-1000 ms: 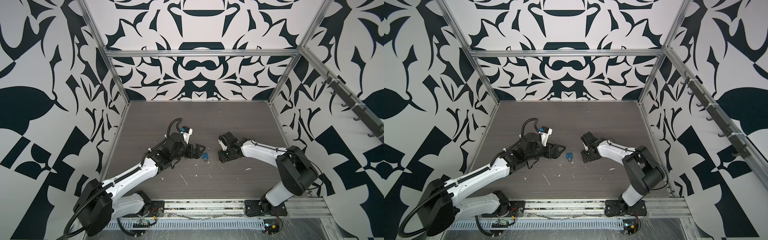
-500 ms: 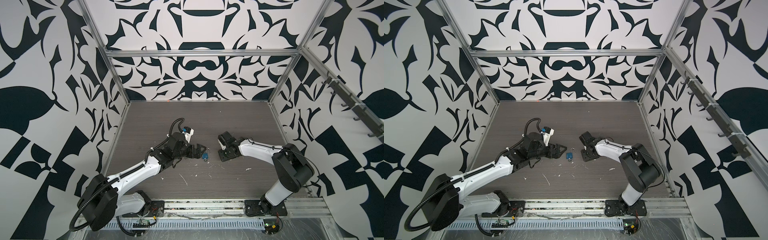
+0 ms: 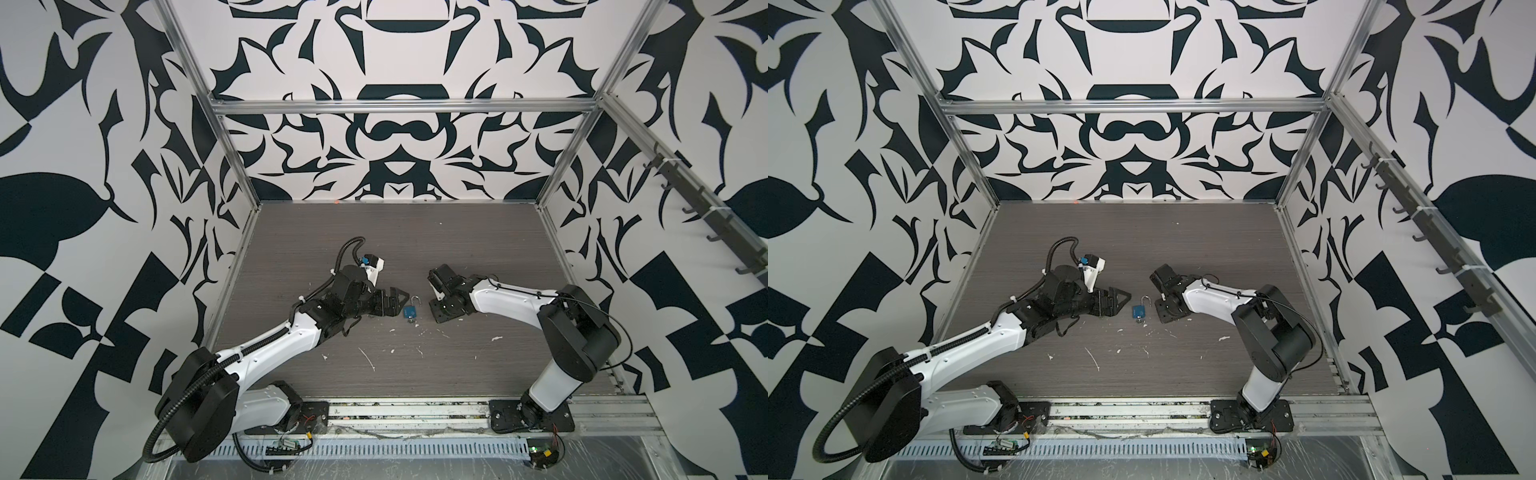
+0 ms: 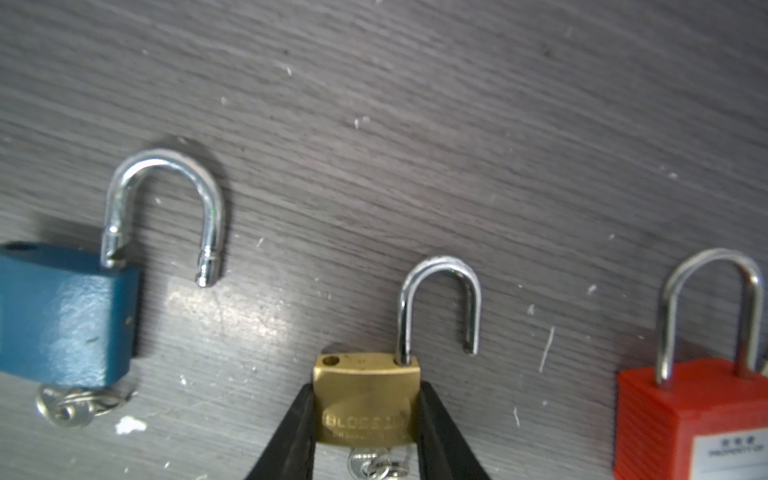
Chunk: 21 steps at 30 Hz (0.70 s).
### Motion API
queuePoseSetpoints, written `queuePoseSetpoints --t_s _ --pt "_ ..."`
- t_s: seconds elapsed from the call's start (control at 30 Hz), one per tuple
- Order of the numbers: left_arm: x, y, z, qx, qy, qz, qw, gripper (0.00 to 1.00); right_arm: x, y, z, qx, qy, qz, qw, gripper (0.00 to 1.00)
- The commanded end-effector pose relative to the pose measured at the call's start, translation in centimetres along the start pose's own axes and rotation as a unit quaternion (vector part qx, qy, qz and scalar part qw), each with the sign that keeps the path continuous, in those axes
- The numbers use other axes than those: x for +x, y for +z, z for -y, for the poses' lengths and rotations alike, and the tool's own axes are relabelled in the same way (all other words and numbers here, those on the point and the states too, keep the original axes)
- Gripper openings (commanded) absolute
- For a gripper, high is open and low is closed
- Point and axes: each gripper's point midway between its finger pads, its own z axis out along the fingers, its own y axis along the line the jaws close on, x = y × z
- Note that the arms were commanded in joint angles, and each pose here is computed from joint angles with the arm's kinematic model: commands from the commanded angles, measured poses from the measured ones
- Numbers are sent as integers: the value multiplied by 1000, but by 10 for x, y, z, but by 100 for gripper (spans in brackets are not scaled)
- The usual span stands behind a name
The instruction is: Lock with the key
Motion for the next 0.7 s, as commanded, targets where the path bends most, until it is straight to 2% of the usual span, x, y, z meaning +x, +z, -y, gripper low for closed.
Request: queuePoseSetpoints --t_s 0.0,0.1,0.17,0.33,0.5,0.67 --pt "-1 -2 -1 8 -5 5 1000 99 10 4 5 14 -7 -17 1000 36" --pt "-2 -2 -5 9 -9 4 1000 100 5 1 5 16 -14 -8 1000 34" --pt "-3 -1 -8 4 -13 3 1000 100 0 -4 3 13 -22 1 1000 27" --pt "3 13 -40 -51 -51 -29 997 99 -21 -21 0 3 -38 49 998 18" --pt "1 21 -57 -67 -84 -33 994 99 -39 -46 -8 -20 -59 107 992 16" --pt "-11 29 -46 -43 -81 -36 995 99 -49 -68 -23 -63 -90 135 985 16"
